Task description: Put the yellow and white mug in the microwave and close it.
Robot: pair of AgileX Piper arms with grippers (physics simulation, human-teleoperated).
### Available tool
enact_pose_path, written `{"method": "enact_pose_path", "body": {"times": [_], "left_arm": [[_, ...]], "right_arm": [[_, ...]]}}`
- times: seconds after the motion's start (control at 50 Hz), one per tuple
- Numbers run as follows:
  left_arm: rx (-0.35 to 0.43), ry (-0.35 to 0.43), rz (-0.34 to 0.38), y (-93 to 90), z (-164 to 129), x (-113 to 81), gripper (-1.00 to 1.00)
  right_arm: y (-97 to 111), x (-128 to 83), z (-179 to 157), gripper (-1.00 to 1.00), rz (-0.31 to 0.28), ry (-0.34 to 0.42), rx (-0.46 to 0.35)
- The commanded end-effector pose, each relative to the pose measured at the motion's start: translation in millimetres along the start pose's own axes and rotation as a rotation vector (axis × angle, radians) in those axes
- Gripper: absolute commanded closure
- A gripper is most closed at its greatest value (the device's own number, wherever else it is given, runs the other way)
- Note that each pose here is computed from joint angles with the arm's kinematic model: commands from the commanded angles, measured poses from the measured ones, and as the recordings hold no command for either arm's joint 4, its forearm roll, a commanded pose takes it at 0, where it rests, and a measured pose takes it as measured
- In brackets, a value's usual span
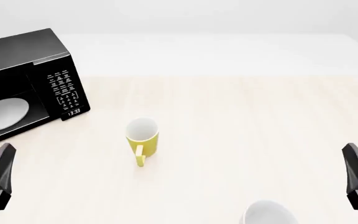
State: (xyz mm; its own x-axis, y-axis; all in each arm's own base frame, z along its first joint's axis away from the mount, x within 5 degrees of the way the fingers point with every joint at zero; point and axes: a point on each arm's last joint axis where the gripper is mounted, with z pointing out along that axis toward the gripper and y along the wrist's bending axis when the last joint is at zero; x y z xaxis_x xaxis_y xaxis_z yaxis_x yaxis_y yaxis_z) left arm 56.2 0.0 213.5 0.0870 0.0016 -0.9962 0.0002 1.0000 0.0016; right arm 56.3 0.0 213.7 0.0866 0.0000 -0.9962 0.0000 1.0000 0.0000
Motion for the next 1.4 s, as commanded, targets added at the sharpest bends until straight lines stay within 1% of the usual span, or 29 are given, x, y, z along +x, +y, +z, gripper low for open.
{"method": "enact_pose_path", "body": {"times": [0.02, 0.22, 0.28, 0.32, 0.34, 0.44, 0.46, 0.52, 0.58, 0.6, 0.76, 0.92, 1.22, 1.36, 1.4], "left_arm": [[0.003, -0.001, 0.004, -0.2, 0.1, -0.9, -1.00], [0.003, -0.002, 0.008, -0.2, 0.3, -1.0, -1.00], [0.005, 0.005, 0.027, -0.3, 0.9, -0.4, -1.00], [0.008, 0.005, 0.027, -0.4, 0.6, -0.3, -1.00], [0.019, 0.014, 0.047, -1.1, 1.0, 0.6, -1.00], [0.018, 0.002, 0.032, -1.0, 0.2, -2.0, -1.00], [0.024, 0.000, 0.030, -1.3, -0.2, -2.8, -1.00], [0.043, 0.005, 0.031, -2.4, -0.4, -2.9, -1.00], [0.071, 0.004, 0.025, -3.9, -0.8, -7.5, -1.00], [0.093, -0.001, 0.024, -5.1, -1.3, -9.8, -1.00], [0.151, 0.008, 0.026, -7.9, -2.9, -16.8, -1.00], [0.228, 0.023, 0.020, -11.2, -5.6, -26.4, -1.00], [0.315, 0.094, -0.004, -15.6, -5.1, -34.5, -1.00], [0.335, 0.147, -0.022, -19.3, 2.2, -33.1, -1.00], [0.338, 0.148, -0.017, -19.5, 2.1, -33.2, -1.00]], "right_arm": [[0.0, -0.7, 0.4, -1.00, 0.000, 0.001, 0.000], [0.0, -0.7, 0.4, -1.00, 0.000, 0.001, 0.000], [0.0, -0.7, 0.3, -1.00, 0.000, 0.001, 0.000], [0.0, -0.7, 0.3, -1.00, 0.000, 0.001, 0.000], [0.0, -0.7, 0.3, -1.00, 0.000, 0.001, 0.000], [0.1, -0.9, 0.2, -1.00, -0.001, -0.001, -0.002], [0.3, -1.0, 0.0, -1.00, -0.009, -0.004, -0.005], [0.5, -1.5, -0.2, -1.00, -0.001, -0.010, -0.010], [0.5, -1.5, -0.1, -1.00, 0.003, -0.009, -0.008], [0.5, -1.5, -0.1, -1.00, 0.002, -0.009, -0.008], [0.4, -1.5, -0.1, -1.00, 0.002, -0.009, -0.008], [0.4, -1.5, -0.1, -1.00, 0.002, -0.009, -0.008], [0.4, -1.5, -0.1, -1.00, 0.002, -0.009, -0.007], [0.4, -1.5, -0.1, -1.00, 0.002, -0.009, -0.007], [0.4, -1.5, -0.1, -1.00, 0.002, -0.009, -0.007]]}}
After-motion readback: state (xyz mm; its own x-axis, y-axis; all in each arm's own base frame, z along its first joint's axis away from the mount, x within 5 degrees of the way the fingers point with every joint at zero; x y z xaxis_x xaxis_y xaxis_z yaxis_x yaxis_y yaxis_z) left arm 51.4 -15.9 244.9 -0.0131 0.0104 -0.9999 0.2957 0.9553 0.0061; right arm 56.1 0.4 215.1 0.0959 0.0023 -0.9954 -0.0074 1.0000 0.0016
